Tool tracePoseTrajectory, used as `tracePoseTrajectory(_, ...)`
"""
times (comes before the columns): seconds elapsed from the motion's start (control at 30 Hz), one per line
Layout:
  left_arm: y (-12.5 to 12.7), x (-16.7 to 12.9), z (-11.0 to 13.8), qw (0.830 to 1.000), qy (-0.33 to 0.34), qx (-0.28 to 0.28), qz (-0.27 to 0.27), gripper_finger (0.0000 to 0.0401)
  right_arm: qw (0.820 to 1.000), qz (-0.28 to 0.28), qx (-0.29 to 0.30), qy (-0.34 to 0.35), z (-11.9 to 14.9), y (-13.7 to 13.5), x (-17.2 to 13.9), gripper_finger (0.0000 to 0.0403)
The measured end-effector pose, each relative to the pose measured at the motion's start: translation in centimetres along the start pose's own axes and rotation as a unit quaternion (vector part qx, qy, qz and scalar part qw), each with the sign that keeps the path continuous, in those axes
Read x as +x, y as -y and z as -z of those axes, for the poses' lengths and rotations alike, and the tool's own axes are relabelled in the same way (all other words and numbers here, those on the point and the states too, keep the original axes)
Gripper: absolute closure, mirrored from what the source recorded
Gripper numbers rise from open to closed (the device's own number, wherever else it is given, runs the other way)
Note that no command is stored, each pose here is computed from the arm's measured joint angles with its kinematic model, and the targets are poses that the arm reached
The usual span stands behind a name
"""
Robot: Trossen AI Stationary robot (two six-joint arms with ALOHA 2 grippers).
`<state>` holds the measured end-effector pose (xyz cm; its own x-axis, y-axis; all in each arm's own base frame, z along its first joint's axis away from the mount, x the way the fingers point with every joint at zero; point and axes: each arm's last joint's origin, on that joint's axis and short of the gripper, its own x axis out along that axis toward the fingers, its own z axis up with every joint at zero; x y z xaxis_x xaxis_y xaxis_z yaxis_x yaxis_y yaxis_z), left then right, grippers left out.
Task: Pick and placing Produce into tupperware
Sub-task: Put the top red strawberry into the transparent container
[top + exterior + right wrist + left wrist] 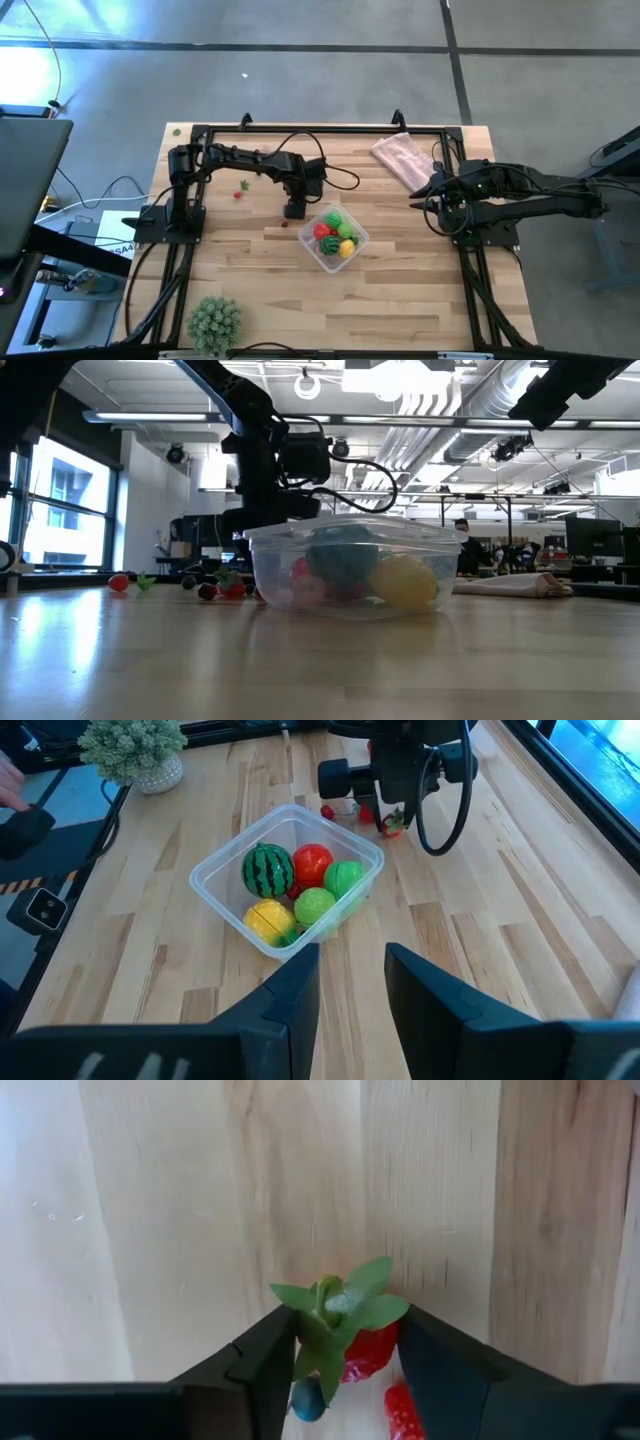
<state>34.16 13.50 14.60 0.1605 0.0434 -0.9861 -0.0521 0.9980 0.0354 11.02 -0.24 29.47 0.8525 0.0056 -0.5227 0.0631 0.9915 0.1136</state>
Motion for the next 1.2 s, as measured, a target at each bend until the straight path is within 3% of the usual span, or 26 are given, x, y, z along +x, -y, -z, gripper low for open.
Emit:
tracePoseTrajectory(0.23,0.0,0.0,0.0,1.0,0.001,-0.022,0.0,0.0263,1.0,0.0,0.0,0.0,0.0,0.0,0.0,0.0297)
tracePoseTrajectory(0.57,-0.3,-1.4,-0.9,0.999,0.003,-0.046,-0.001,0.0261,1.0,0.0,0.0,0.0,0.0,0.0,0.0,0.0297)
tracePoseTrajectory(0.93,-1.2,-7.3,-4.0,0.998,0.042,-0.048,-0.012,0.0263,1.0,0.0,0.0,0.0,0.0,0.0,0.0,0.0297)
tracePoseTrajectory(1.2,-0.8,-13.3,-7.1,0.987,0.15,-0.042,0.025,0.0263,1.0,0.0,0.0,0.0,0.0,0.0,0.0,0.0297)
